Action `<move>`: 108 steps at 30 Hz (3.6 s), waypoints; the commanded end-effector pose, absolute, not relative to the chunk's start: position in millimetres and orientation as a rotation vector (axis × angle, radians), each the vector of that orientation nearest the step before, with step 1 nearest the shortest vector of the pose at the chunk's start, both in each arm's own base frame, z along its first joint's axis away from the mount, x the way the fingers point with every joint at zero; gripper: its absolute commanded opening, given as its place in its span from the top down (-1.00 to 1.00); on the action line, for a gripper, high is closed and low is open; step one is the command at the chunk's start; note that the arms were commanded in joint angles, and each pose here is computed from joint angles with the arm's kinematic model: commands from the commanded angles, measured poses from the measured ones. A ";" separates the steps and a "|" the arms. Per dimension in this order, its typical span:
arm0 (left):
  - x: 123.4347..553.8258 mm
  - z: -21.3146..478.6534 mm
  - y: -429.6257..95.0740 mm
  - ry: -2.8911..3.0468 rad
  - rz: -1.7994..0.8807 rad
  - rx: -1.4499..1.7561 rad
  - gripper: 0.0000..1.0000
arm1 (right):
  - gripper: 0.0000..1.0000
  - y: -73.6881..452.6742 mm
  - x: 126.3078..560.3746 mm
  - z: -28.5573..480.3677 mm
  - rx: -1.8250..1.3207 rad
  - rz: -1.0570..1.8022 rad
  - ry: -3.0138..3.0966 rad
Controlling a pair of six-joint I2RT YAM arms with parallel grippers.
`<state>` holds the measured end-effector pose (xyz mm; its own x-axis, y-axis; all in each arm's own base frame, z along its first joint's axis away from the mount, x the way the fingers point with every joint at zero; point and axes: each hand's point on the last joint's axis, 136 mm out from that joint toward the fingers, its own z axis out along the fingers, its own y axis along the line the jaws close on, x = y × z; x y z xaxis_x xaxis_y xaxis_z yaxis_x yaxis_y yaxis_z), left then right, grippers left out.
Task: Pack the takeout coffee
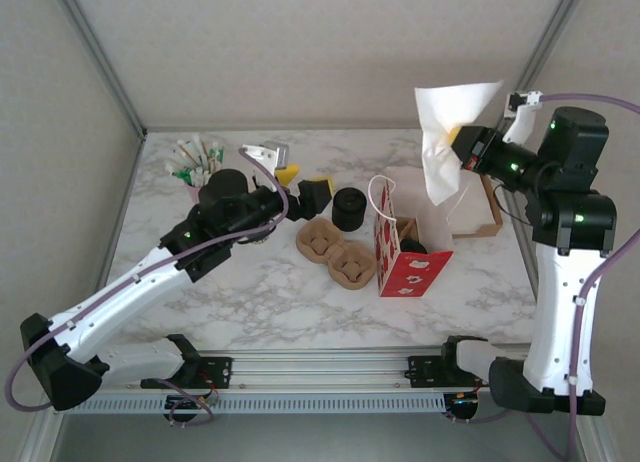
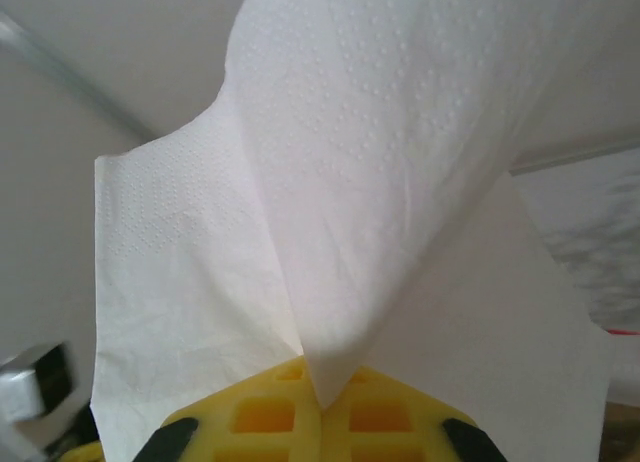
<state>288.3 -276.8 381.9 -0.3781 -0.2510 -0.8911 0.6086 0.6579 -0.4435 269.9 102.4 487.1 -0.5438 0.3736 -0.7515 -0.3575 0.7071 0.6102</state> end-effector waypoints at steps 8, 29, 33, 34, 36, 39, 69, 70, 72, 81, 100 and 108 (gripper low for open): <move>263.6 383.6 -287.4 1.701 -1.117 0.331 -0.99 | 1.00 146.1 222.5 474.5 -0.071 1.341 1.973; 274.3 356.4 -315.0 1.797 -1.188 0.358 -0.84 | 1.00 132.6 249.5 358.4 0.102 1.196 2.305; 275.5 351.2 -322.1 1.815 -1.201 0.375 -0.78 | 1.00 130.5 250.5 348.2 0.095 1.165 2.335; 275.7 349.7 -324.8 1.820 -1.209 0.379 -0.74 | 1.00 130.8 251.0 345.0 0.090 1.165 2.346; 275.6 347.0 -330.6 1.830 -1.219 0.394 -0.70 | 1.00 128.7 251.5 339.3 0.089 1.141 2.368; 275.5 344.6 -339.0 1.837 -1.231 0.410 -0.65 | 1.00 124.3 252.9 330.0 0.094 1.089 2.400; 269.7 341.9 -379.3 1.847 -1.268 0.487 -0.14 | 1.00 95.9 266.5 270.5 0.019 0.356 2.635; 269.7 342.2 -379.2 1.846 -1.267 0.487 -0.14 | 1.00 97.2 267.4 269.2 0.010 0.341 2.641; 269.4 341.6 -379.5 1.848 -1.267 0.487 -0.13 | 1.00 98.5 269.9 267.0 0.000 0.310 2.647; 270.8 341.7 -378.2 1.849 -1.250 0.485 -0.12 | 1.00 106.1 277.3 253.6 -0.035 0.219 2.685; 273.5 342.8 -376.7 1.849 -1.221 0.486 -0.13 | 1.00 114.5 281.3 213.2 -0.073 0.135 2.773; 274.5 343.3 -376.4 1.848 -1.217 0.483 -0.13 | 0.71 117.7 279.9 216.1 -0.090 0.132 2.767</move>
<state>273.5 -372.7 329.4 -0.5990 -0.1191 -0.7918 0.6755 0.4559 -0.5796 280.8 118.1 218.1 -0.9290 -0.0393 -0.3681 -0.0821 0.9915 0.1011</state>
